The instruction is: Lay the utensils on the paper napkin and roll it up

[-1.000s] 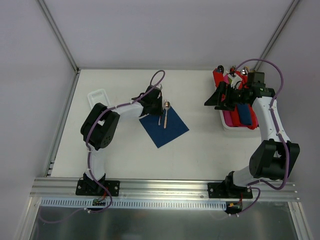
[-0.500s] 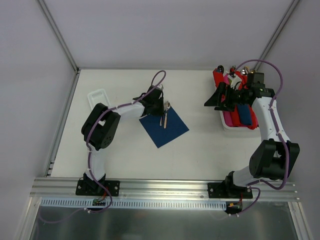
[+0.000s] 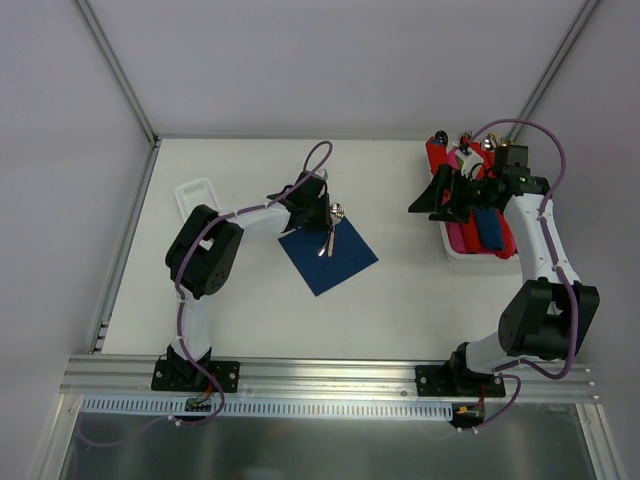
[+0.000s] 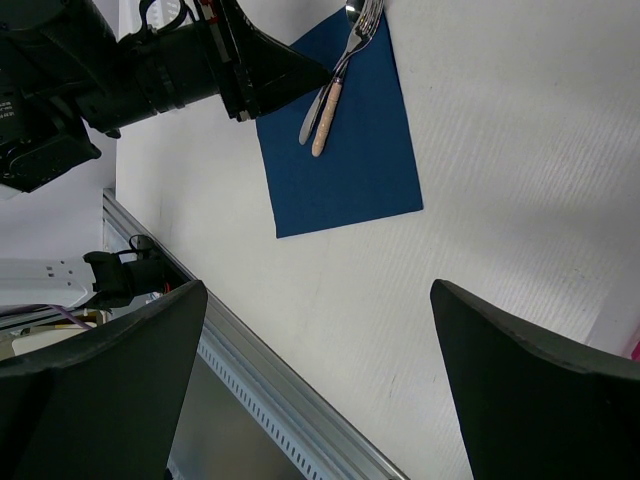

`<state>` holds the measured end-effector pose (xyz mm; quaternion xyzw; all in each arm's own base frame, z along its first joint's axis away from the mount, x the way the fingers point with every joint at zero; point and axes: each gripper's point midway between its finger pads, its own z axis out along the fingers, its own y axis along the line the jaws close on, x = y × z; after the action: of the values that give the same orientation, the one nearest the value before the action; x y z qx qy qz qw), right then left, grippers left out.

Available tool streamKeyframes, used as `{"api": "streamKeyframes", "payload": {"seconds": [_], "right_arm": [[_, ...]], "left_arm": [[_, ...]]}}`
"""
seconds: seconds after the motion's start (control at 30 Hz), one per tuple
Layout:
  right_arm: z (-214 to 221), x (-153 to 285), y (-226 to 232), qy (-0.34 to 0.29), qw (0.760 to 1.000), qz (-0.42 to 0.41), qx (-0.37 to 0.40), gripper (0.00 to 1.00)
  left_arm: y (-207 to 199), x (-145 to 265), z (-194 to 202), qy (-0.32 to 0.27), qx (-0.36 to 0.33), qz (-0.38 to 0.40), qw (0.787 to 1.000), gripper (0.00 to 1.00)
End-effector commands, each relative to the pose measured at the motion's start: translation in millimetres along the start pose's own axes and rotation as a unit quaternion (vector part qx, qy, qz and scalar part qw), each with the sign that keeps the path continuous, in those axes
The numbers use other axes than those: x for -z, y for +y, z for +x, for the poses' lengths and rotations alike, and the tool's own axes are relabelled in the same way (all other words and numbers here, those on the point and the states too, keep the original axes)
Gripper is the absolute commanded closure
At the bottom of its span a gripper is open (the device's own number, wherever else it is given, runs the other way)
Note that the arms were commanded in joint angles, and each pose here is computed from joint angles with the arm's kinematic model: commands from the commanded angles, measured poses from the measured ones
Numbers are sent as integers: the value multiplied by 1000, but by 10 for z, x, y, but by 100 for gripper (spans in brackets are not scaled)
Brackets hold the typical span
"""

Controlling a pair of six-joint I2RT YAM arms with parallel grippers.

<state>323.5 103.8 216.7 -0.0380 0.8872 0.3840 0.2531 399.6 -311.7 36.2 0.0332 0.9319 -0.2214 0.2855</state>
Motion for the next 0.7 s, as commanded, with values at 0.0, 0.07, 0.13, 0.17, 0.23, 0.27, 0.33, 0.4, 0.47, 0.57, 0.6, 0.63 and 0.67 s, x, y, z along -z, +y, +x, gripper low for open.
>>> {"api": "streamKeyframes", "payload": {"seconds": [0.0, 0.07, 0.13, 0.17, 0.23, 0.27, 0.33, 0.4, 0.47, 0.57, 0.6, 0.63, 0.67], "right_arm": [[-16, 13, 42, -6, 1000, -6, 12, 1], [-24, 14, 44, -7, 1000, -6, 13, 1], [-23, 18, 57, -7, 1000, -10, 14, 1], [-23, 15, 53, -6, 1000, -10, 14, 1], [-19, 10, 58, -6, 1000, -11, 14, 1], [-18, 6, 54, -5, 1000, -11, 14, 1], [-21, -1, 56, -5, 1000, -10, 15, 1], [-16, -20, 69, -3, 1000, -10, 19, 1], [6, -53, 85, 2, 1000, -7, 24, 1], [38, -119, 115, 11, 999, -5, 33, 4], [48, -147, 111, 15, 999, -5, 34, 5], [46, -163, 120, 17, 999, -5, 34, 5], [50, -182, 131, 20, 999, -5, 34, 6]], "left_arm": [[-154, 16, -58, -2, 5, 20, 1000, 80], [-184, 60, -102, -8, 8, 23, 1000, 80], [-216, 97, -142, -13, 13, 26, 999, 79], [-242, 142, -191, -19, 14, 30, 999, 79], [-275, 200, -244, -28, 16, 31, 999, 79], [-305, 264, -308, -36, 17, 35, 999, 79], [-343, 337, -385, -46, 14, 35, 998, 79], [-381, 440, -509, -58, 11, 34, 998, 79], [-371, 516, -544, -57, 13, 31, 998, 77], [-315, 588, -579, -44, 25, 22, 998, 75], [-289, 599, -575, -39, 26, 18, 999, 74], [-293, 622, -615, -40, 19, 16, 999, 74], [-234, 611, -542, -21, 15, 3, 1000, 74]]}}
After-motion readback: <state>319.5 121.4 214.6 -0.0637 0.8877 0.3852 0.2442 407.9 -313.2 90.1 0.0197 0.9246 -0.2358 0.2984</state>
